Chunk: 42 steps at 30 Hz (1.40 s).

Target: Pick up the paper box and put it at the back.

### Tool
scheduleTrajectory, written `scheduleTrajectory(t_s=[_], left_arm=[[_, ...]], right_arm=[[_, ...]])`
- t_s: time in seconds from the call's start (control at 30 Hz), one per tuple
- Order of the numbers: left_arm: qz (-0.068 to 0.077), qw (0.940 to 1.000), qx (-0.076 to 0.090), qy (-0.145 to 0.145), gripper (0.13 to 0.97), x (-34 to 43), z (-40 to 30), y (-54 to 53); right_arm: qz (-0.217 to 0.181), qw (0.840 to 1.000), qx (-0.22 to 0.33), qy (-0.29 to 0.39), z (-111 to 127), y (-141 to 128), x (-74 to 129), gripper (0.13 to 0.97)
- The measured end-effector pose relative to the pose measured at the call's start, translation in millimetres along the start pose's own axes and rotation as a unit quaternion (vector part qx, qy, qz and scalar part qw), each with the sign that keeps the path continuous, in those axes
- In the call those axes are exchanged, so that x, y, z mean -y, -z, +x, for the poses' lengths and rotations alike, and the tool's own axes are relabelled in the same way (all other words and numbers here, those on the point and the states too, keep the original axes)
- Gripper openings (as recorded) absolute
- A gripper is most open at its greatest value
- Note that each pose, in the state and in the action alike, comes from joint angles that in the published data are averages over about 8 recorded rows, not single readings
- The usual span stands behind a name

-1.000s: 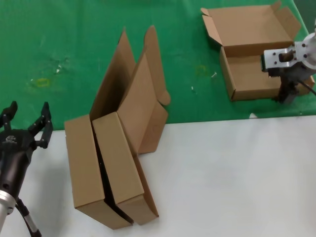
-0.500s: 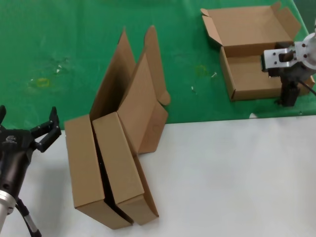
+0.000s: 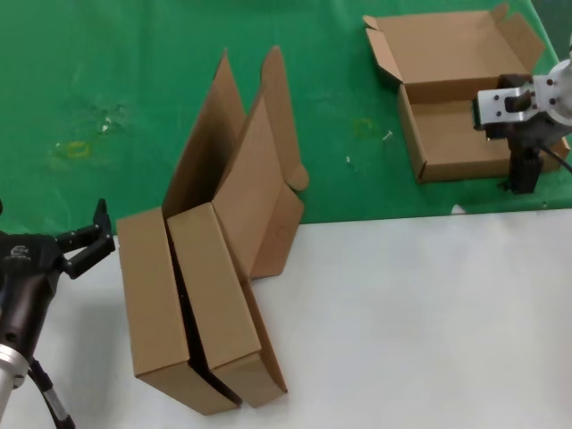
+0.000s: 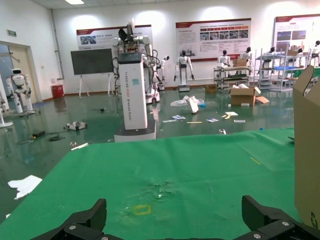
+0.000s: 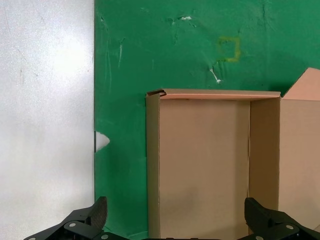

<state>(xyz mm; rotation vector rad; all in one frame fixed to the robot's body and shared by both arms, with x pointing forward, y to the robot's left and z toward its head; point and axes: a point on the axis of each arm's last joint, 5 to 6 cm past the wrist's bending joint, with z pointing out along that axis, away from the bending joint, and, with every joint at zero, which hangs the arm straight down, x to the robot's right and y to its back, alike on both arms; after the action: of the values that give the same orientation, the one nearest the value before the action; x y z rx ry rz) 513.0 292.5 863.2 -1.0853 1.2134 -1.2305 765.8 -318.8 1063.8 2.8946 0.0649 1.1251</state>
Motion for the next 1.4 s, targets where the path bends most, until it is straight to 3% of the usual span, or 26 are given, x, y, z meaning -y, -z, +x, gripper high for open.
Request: scheduleTrajectory(t_s=[0.67, 1.03, 1.4], left_arm=[[-0.001, 1.0, 0.0, 0.0, 0.966, -0.1, 0.2, 0.1], [-0.005, 1.0, 0.0, 0.0, 0.966, -0.8, 1.7, 1.2], [-0.009, 1.0, 0.001, -0.001, 0.966, -1.6, 3.6, 2.5]], right_arm=[[0.013, 1.0, -0.006, -0.004, -5.0, -6.8, 5.9, 0.966], [0.097, 0.993, -0.046, -0.05, -43.5, -45.6, 43.8, 0.966], [0.188, 0.969, -0.091, -0.135, -95.0, -72.7, 79.0, 0.966]])
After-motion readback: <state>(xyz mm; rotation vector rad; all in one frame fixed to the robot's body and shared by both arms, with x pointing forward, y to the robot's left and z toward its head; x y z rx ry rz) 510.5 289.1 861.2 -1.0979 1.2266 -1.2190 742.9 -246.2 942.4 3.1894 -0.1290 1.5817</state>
